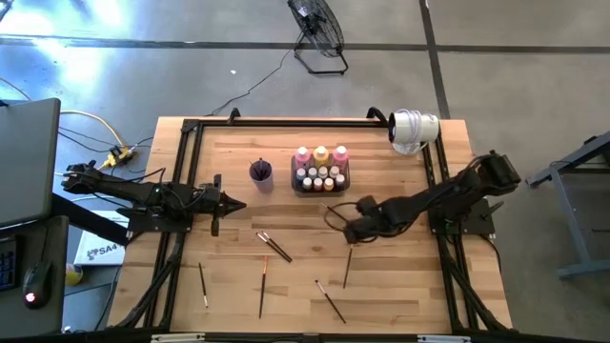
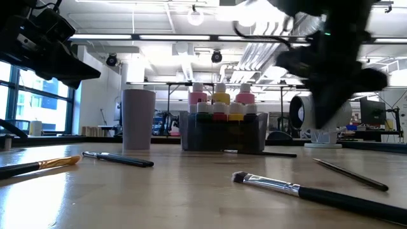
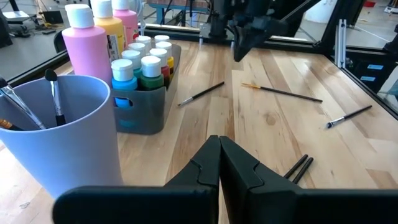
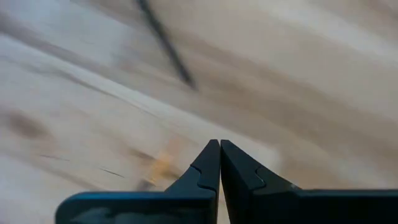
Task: Pick & Place Paint Supplies
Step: Put the gold paint brush into the purple cup
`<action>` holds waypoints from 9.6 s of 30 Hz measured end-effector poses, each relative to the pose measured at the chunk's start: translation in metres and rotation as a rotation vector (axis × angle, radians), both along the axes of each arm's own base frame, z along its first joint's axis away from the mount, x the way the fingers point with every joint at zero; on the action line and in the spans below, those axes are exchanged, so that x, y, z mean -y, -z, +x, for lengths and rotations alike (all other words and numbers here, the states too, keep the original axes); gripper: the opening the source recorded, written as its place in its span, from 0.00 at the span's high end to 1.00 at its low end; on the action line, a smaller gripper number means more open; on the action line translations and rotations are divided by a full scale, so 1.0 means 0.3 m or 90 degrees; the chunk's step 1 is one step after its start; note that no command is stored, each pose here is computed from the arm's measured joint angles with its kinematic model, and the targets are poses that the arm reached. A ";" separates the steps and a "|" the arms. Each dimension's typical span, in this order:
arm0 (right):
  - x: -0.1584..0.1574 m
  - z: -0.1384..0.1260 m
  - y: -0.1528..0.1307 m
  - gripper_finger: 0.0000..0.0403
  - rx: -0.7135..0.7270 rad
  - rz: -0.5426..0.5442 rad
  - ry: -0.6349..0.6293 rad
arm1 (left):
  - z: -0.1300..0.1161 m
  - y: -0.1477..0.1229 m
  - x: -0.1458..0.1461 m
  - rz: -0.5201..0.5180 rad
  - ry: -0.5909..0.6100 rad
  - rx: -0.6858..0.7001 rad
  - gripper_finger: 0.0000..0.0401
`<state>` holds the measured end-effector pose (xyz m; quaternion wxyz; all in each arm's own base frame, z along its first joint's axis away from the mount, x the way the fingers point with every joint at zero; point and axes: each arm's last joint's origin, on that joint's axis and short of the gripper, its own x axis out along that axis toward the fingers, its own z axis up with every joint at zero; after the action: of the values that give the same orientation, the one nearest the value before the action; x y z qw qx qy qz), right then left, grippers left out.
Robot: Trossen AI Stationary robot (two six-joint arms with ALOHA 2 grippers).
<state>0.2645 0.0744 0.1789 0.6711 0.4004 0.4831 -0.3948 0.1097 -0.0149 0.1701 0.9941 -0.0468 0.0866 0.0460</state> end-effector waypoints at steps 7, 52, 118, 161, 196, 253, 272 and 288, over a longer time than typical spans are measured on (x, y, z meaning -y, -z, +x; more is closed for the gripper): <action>-0.115 -0.053 -0.008 0.99 -0.036 0.067 0.102 | 0.000 0.000 0.000 0.000 0.000 0.000 1.00; -0.075 0.088 0.070 0.99 -0.059 0.029 0.244 | -0.005 0.022 -0.001 -0.007 -0.004 -0.041 1.00; -0.065 0.054 0.106 0.85 -0.065 0.104 0.232 | -0.007 0.030 -0.002 -0.004 -0.004 -0.058 1.00; -0.047 0.092 0.148 0.96 -0.039 0.083 0.250 | -0.007 0.030 -0.002 -0.004 -0.004 -0.059 1.00; -0.022 0.065 -0.053 0.99 0.122 -0.008 0.046 | -0.007 0.030 -0.002 -0.017 -0.007 -0.058 1.00; 0.249 0.406 -0.317 0.99 0.736 -0.551 -0.281 | -0.007 0.030 -0.002 -0.018 -0.007 -0.057 1.00; 0.369 0.614 -0.343 0.99 0.723 -0.684 -0.310 | -0.007 0.030 -0.002 -0.018 -0.007 -0.057 1.00; 0.468 0.678 -0.179 0.99 0.655 -0.691 -0.306 | -0.007 0.030 -0.002 -0.017 -0.007 -0.057 1.00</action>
<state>0.4677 -0.0659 0.2326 0.9794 0.0333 -0.0752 -0.1845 0.1076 -0.0144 0.1611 0.9881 -0.0588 0.1316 0.0527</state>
